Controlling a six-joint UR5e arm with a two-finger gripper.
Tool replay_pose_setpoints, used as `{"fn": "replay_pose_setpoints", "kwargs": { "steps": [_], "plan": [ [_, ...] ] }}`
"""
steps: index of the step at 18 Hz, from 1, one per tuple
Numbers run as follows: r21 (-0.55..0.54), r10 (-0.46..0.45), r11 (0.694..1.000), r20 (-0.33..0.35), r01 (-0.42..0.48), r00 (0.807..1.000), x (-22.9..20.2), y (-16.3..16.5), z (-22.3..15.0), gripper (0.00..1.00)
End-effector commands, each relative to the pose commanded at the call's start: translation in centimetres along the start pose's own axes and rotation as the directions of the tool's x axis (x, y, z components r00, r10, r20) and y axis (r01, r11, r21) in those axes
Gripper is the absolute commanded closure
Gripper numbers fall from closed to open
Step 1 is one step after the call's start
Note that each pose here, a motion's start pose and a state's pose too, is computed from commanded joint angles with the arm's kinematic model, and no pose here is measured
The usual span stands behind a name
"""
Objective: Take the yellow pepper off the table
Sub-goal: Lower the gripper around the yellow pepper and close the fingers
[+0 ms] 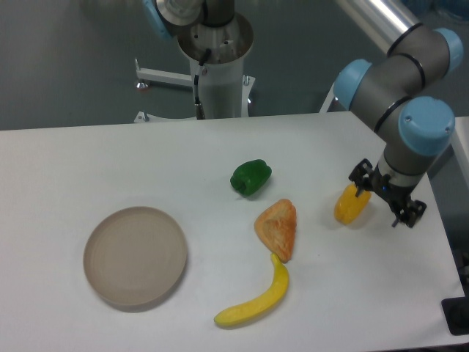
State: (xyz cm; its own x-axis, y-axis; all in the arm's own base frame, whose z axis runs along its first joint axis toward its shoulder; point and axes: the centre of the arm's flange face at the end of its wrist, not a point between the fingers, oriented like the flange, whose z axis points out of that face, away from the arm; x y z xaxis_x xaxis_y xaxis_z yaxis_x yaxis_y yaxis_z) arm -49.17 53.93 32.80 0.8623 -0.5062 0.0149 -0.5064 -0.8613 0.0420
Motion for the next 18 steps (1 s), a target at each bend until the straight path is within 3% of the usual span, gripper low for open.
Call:
{"fn": "replay_pose_setpoints", "kwargs": {
  "steps": [2,8,18],
  "plan": [
    [0.0,0.002,1.0,0.025,-0.002,1.0,-0.1,-0.1,0.6,0.0],
    [-0.042,-0.012,0.999,-0.027,0.011,1.0,1.2,0.4,3.6,0.0],
    [-0.038,-0.033,0.999,-0.005,0.033,0.999,1.6,0.6,4.9,0.0]
  ]
}}
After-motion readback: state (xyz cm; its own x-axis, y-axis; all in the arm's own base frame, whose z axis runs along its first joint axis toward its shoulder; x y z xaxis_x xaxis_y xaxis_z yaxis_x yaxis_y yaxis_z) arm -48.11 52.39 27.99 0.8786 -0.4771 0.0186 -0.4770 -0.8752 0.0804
